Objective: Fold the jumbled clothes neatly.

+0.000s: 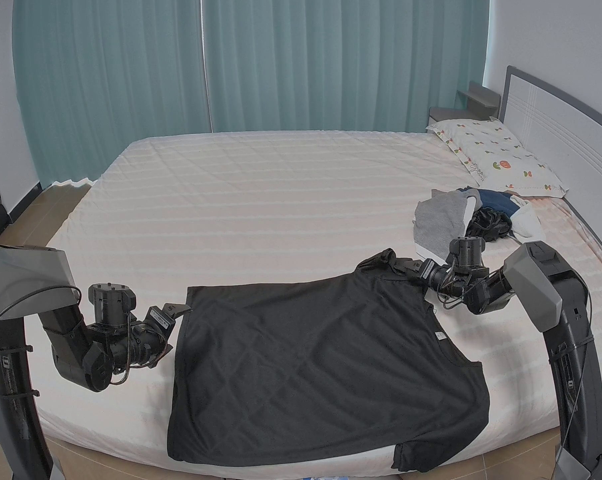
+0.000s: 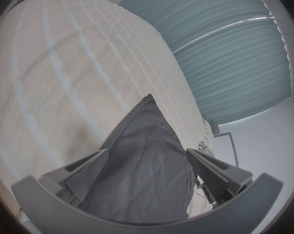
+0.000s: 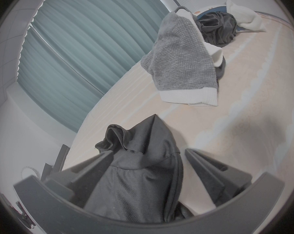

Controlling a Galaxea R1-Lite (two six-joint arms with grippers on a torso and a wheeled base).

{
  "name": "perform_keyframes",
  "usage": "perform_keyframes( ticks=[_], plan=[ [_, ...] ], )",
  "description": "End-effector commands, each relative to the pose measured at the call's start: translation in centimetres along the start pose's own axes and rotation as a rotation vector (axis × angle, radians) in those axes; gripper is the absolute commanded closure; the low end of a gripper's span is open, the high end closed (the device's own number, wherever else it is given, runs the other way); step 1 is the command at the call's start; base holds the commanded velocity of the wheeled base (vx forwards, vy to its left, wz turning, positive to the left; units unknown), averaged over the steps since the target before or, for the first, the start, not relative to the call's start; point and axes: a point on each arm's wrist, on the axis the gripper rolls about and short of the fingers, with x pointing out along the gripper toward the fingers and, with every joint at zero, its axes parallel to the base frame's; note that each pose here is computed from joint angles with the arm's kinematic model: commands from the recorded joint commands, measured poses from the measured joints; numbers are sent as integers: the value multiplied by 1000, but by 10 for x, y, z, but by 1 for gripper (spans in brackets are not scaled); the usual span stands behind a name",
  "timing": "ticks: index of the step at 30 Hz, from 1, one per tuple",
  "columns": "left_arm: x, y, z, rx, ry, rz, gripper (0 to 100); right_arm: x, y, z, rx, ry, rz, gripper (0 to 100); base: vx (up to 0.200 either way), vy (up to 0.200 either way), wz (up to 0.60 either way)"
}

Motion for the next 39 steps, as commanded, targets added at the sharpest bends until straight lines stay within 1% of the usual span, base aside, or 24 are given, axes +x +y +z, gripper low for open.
perform_keyframes(
  ticks=[1, 4, 6, 8, 9, 10, 11, 12, 13, 14, 17, 18, 19, 21, 22, 24, 25, 27, 31, 34, 36, 39],
  plan=[
    [0, 0, 0, -1, 0, 1, 0, 4, -3, 2, 1, -7, -4, 100, 0, 0, 0],
    [0, 0, 0, 0, -1, 0, 0, 8, -9, 3, 16, 16, -34, 100, 0, 0, 0],
    [0, 0, 0, -1, 2, 0, 0, 11, -12, 2, 20, 15, -39, 100, 0, 0, 0],
    [0, 0, 0, -2, 0, 1, 0, 15, -10, 8, 51, -37, -49, 100, 0, 0, 0],
    [0, 0, 0, -2, 0, 1, 0, 15, -9, 10, 54, -46, -50, 100, 0, 0, 0],
    [0, 0, 0, -1, 1, 1, 0, 14, -2, 19, 73, -101, -44, 100, 0, 0, 0],
    [0, 0, 0, -1, 1, 1, 0, 14, -1, 21, 76, -112, -41, 100, 0, 0, 0],
    [0, 0, 0, -2, 0, 1, 0, 13, 3, 28, 79, -143, -31, 100, 0, 0, 0],
    [0, 0, 0, 0, 1, 1, 0, 13, 4, 30, 78, -147, -27, 100, 0, 0, 0],
    [0, 0, 0, -1, 1, 1, 0, 12, 8, 34, 76, -165, -18, 100, 0, 0, 0],
    [0, 0, 0, -1, 1, 1, 0, 12, 13, 36, 56, -188, -4, 100, 0, 0, 0],
    [0, 0, 0, -1, 1, 1, 0, 12, 14, 36, 52, -189, -3, 100, 0, 0, 0],
    [0, 0, 0, -1, 1, 1, 0, 13, 17, 34, 26, -187, -1, 100, 0, 0, 0],
    [0, 0, 0, -2, 0, 1, 0, 13, 17, 34, 19, -187, -2, 100, 0, 0, 0],
    [0, 0, 0, -1, 1, 1, 0, 15, 18, 28, -18, -175, -5, 100, 0, 0, 0],
    [0, 0, 0, -2, 0, 1, 0, 16, 16, 27, -32, -175, -14, 100, 0, 0, 0],
    [0, 0, 0, -2, 0, 1, 0, 18, 14, 25, -47, -178, -25, 0, 0, 0, 0],
    [0, 0, 0, -1, 1, 1, 0, 20, 13, 24, -57, -181, -29, 0, 0, 0, 0],
    [0, 0, 0, -1, 1, 1, 0, 21, 5, 20, -51, -163, -51, 0, 0, 0, 0],
    [0, 0, 0, -1, 0, 1, 0, 16, 1, 24, -39, -164, -64, 0, 0, 0, 0],
    [0, 0, 0, -2, 1, 0, 0, 2, 6, 36, -30, -174, -65, 0, 0, 0, 0],
    [1, 0, 0, -1, 0, -1, 0, -25, 10, 46, 6, -154, -77, 0, 0, 0, 0]
  ],
)
